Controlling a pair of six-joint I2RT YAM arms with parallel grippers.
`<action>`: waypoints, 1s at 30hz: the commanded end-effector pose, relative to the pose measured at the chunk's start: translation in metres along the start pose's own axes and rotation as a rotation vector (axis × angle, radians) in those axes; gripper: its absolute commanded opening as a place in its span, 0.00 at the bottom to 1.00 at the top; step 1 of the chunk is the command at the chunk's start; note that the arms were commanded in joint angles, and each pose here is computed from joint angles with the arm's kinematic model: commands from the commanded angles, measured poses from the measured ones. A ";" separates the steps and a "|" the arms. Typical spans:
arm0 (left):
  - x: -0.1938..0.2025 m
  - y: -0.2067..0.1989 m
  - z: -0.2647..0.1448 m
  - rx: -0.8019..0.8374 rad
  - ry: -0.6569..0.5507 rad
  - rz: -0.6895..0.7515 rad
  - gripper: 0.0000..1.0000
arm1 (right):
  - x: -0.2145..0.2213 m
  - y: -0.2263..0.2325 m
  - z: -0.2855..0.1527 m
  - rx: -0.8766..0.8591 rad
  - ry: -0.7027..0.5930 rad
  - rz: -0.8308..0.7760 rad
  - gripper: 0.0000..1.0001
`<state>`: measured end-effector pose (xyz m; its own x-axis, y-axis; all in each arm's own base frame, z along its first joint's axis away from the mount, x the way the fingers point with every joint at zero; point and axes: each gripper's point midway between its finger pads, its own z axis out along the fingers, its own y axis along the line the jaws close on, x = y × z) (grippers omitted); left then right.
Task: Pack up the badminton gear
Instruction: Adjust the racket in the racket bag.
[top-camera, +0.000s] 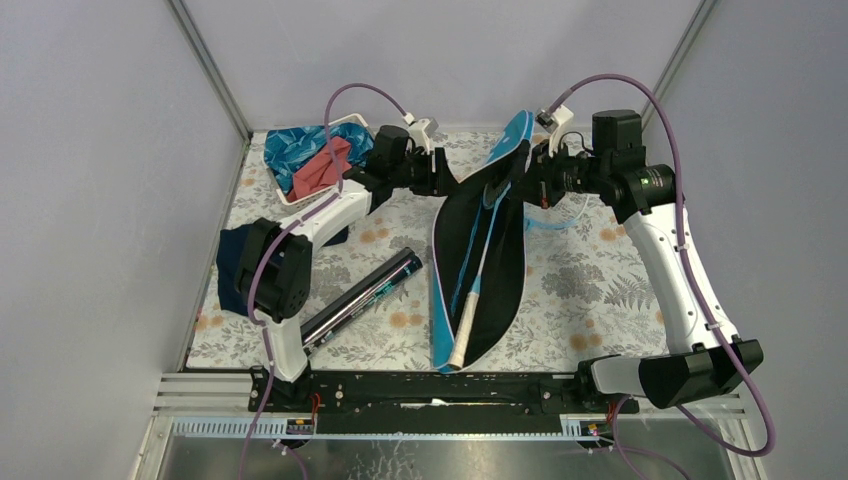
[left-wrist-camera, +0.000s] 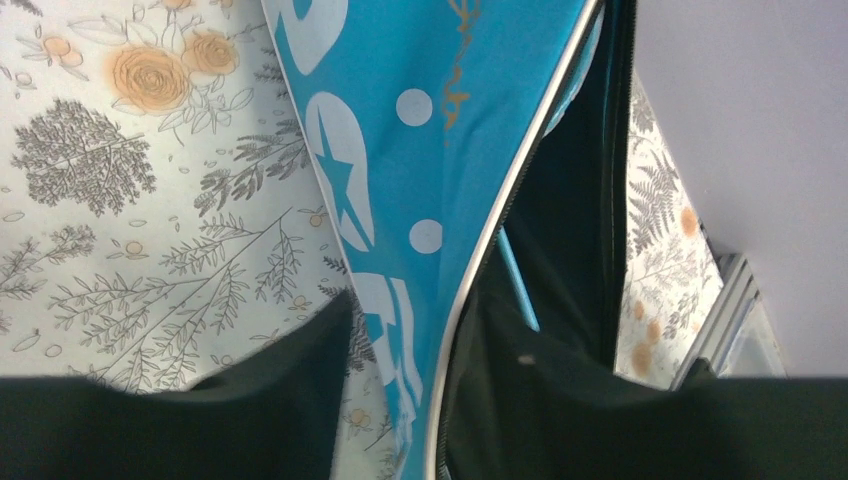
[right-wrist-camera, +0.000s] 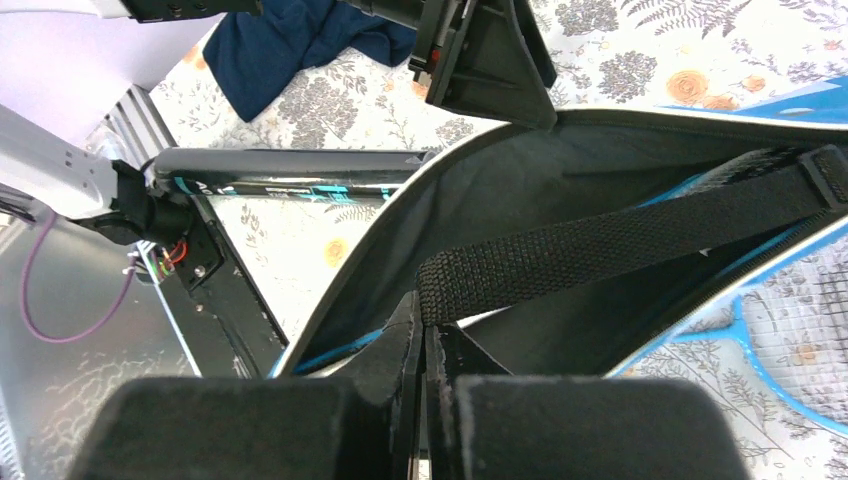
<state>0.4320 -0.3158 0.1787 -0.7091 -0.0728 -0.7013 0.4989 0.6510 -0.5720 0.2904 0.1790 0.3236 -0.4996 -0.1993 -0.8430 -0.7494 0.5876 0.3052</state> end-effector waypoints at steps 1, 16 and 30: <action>-0.027 -0.031 -0.025 0.076 -0.053 0.132 0.71 | -0.032 0.010 -0.003 -0.045 -0.096 -0.004 0.00; 0.070 -0.100 -0.107 0.445 0.078 0.731 0.98 | -0.056 -0.012 0.016 0.000 -0.168 0.096 0.00; 0.193 -0.131 -0.110 0.535 0.237 1.083 0.99 | -0.062 -0.021 0.024 -0.005 -0.145 0.085 0.00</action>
<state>0.1851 -0.3272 0.1751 0.0176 0.4743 -0.8802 0.9978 -0.0649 -0.0151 0.3413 0.1966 0.3253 -0.5803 -0.0511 -0.8128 -0.6633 0.6088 0.4352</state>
